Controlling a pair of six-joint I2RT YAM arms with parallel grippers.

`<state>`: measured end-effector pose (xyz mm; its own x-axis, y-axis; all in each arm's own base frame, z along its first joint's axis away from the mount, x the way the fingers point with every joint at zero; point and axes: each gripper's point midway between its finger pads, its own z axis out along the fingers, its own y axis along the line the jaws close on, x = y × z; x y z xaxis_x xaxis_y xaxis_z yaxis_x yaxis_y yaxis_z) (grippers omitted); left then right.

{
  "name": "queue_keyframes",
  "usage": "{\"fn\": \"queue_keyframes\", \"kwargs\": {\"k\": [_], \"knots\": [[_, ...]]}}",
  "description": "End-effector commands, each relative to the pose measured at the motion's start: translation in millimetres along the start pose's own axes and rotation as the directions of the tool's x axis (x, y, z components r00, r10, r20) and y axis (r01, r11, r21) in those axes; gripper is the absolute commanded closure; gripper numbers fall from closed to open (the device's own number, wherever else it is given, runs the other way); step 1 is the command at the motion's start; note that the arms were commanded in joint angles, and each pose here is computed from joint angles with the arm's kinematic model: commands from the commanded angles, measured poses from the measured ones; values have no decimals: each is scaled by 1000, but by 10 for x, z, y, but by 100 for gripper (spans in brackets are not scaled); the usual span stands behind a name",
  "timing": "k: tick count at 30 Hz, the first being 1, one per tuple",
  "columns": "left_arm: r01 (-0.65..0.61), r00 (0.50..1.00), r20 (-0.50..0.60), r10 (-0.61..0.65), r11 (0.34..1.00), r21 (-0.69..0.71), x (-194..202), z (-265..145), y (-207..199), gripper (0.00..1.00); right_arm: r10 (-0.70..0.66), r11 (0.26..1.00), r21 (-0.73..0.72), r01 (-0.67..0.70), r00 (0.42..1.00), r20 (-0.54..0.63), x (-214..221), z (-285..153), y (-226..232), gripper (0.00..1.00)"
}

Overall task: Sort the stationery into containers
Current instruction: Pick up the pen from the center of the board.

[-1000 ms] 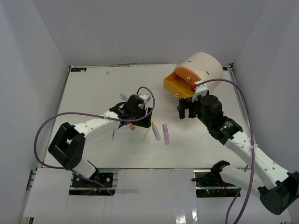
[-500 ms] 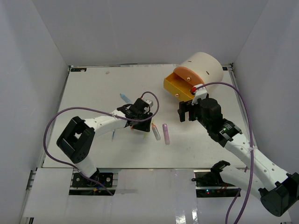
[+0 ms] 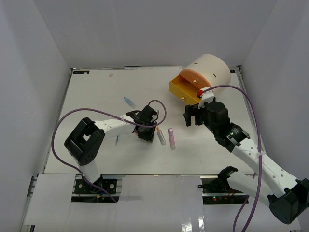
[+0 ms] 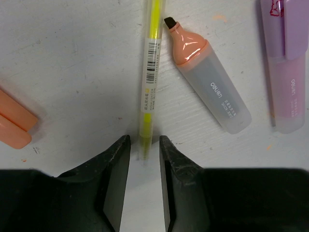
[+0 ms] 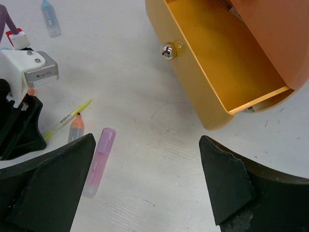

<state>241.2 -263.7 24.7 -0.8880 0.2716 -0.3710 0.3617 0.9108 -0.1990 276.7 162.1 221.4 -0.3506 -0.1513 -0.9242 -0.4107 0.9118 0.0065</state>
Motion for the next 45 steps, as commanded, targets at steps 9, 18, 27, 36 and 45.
{"fn": "queue_keyframes", "kwargs": {"k": [9,18,27,36,45], "knots": [[8,1000,-18,-9,998,-58,45,55,49,73,16,1000,1,-16,999,31,-70,34,1,5],[-13,996,87,17,999,-38,-231,-167,-14,87,46,996,-77,-41,997,60,-148,-2,139,6],[-132,887,453,95,990,51,-969,-1013,-259,93,152,930,-353,-101,981,117,-495,-76,657,3],[-439,590,788,176,889,130,-1271,-2027,-654,100,240,830,-546,-114,957,165,-1032,-70,1048,0],[-529,527,834,165,832,169,-1149,-2142,-781,100,294,763,-638,-107,936,194,-1380,-65,1239,8]]}}
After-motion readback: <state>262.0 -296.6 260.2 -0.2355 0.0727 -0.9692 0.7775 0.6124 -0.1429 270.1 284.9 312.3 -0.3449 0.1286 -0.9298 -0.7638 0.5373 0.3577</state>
